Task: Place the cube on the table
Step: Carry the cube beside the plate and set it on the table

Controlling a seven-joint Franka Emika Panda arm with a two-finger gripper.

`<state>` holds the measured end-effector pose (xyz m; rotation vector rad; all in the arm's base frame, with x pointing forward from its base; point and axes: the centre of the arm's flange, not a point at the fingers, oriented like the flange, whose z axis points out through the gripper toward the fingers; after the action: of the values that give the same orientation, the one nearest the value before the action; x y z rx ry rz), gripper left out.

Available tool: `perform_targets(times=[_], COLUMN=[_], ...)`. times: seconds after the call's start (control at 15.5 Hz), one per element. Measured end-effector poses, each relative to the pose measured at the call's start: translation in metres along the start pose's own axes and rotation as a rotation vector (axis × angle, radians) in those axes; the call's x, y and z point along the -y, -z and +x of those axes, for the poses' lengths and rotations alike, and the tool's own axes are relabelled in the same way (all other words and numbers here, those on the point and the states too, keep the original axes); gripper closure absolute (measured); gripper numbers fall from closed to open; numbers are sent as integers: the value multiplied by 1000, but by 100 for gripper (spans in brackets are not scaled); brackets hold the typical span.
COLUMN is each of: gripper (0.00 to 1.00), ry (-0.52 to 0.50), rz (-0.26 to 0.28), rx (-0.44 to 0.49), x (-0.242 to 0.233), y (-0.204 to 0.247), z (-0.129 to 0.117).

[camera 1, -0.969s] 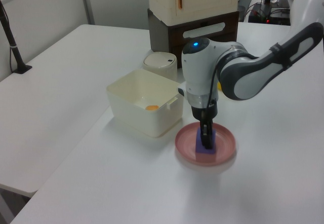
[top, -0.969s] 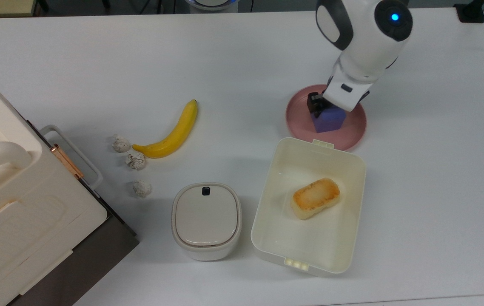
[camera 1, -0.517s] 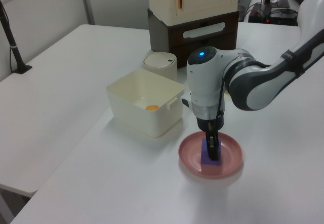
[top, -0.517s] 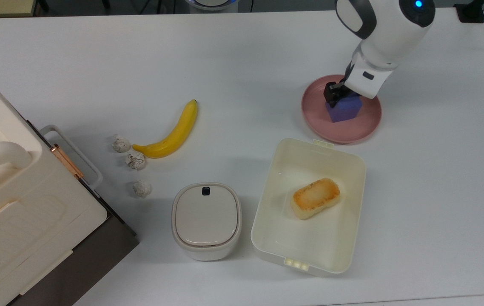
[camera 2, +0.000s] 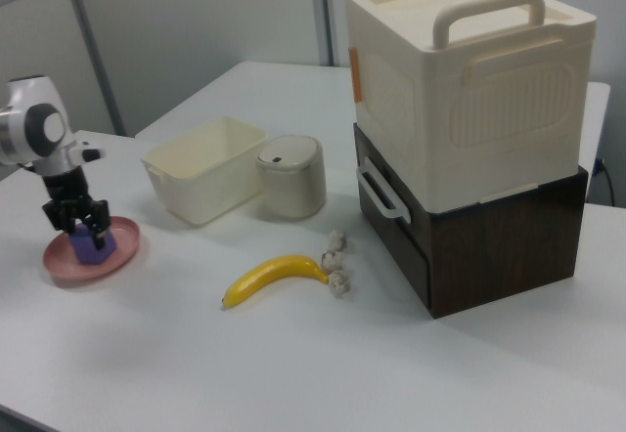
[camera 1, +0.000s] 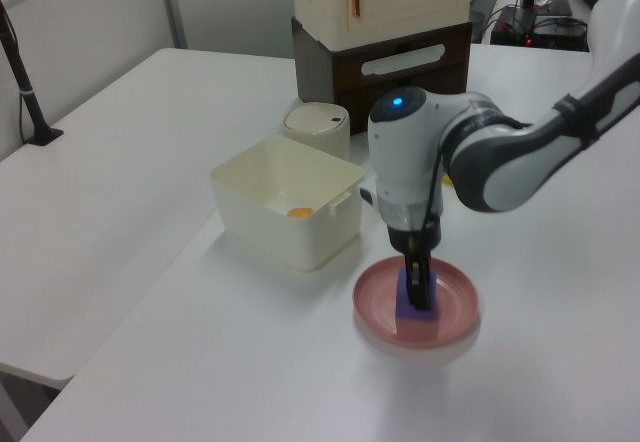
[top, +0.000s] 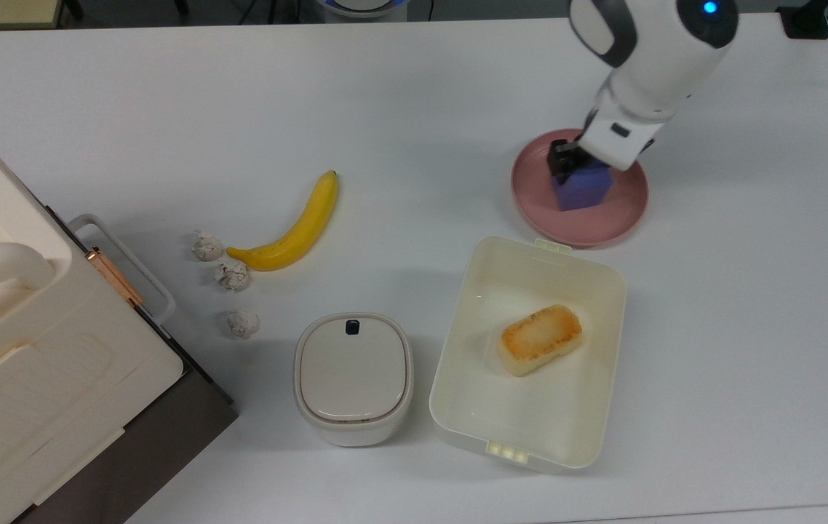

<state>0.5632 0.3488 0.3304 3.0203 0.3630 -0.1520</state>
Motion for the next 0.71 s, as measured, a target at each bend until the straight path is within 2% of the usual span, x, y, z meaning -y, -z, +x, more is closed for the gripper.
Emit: perform_targets(times=[0.19, 0.45, 0.58, 0.71], gripper=[45, 45, 45, 45], ry=[-54, -82, -90, -85], rz=[10, 24, 20, -16], rx=[-1, -4, 5, 34], x=[-62, -145, -182, -200], y=[21, 56, 53, 33], z=[10, 10, 11, 12])
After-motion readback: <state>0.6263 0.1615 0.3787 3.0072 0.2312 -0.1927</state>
